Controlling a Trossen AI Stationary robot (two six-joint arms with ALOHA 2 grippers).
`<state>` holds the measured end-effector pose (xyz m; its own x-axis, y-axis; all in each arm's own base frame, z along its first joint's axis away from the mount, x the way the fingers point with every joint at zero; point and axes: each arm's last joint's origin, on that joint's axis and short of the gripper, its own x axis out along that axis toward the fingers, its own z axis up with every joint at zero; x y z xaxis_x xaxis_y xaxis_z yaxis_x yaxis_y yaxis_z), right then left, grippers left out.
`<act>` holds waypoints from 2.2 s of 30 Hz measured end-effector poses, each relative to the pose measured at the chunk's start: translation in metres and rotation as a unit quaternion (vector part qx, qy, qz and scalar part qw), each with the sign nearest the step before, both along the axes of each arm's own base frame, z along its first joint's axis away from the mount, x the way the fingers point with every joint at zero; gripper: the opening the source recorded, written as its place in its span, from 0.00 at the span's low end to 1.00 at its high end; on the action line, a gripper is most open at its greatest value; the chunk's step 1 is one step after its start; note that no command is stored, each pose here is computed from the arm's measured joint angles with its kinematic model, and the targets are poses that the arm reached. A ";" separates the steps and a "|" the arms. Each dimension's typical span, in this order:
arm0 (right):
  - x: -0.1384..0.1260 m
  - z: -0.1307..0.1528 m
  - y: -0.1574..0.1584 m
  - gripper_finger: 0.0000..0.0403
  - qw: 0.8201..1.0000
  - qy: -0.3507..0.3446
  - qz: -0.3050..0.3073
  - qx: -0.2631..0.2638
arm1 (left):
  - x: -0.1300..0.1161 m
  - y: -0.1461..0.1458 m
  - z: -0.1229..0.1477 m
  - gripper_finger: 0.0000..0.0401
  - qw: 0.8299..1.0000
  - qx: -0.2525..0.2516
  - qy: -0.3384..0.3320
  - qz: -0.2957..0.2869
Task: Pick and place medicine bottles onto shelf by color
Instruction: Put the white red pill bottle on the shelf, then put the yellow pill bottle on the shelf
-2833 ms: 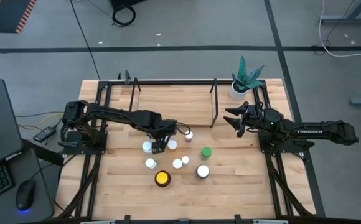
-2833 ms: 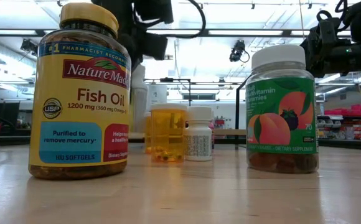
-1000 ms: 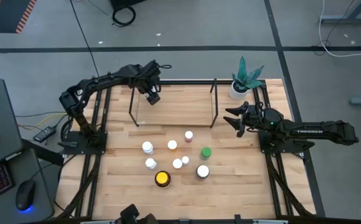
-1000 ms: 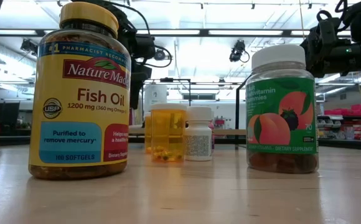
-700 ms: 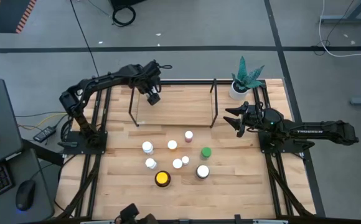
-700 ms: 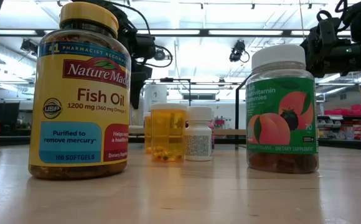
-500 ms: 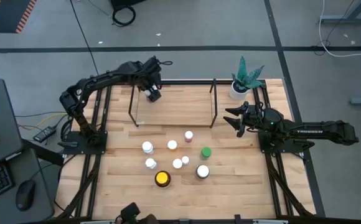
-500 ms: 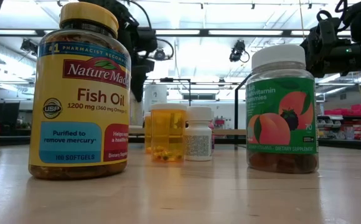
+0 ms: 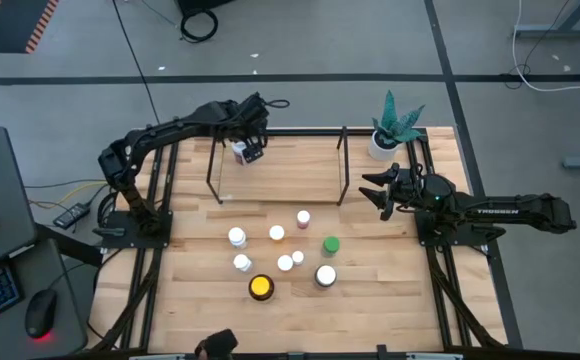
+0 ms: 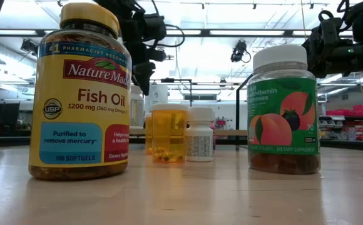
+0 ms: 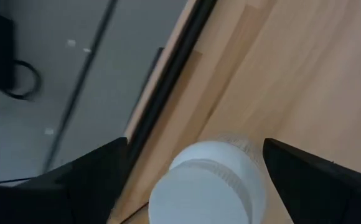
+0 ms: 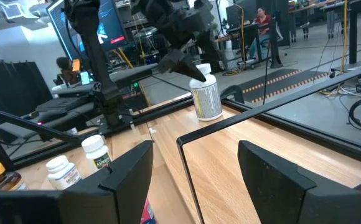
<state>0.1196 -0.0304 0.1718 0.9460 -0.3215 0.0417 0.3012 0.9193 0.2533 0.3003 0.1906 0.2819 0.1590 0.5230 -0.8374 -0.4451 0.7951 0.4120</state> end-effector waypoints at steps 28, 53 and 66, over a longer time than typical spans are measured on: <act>0.000 0.000 0.000 0.60 1.000 0.000 0.000 0.000 | -0.002 -0.005 -0.008 0.91 0.996 0.051 0.057 0.037; 0.000 0.000 0.000 0.60 1.000 0.000 0.000 0.000 | 0.012 -0.217 0.044 0.85 0.943 -0.193 -0.096 -0.253; 0.000 0.000 0.000 0.60 1.000 0.000 0.000 0.000 | 0.020 -0.298 0.033 0.85 0.932 -0.206 -0.142 -0.263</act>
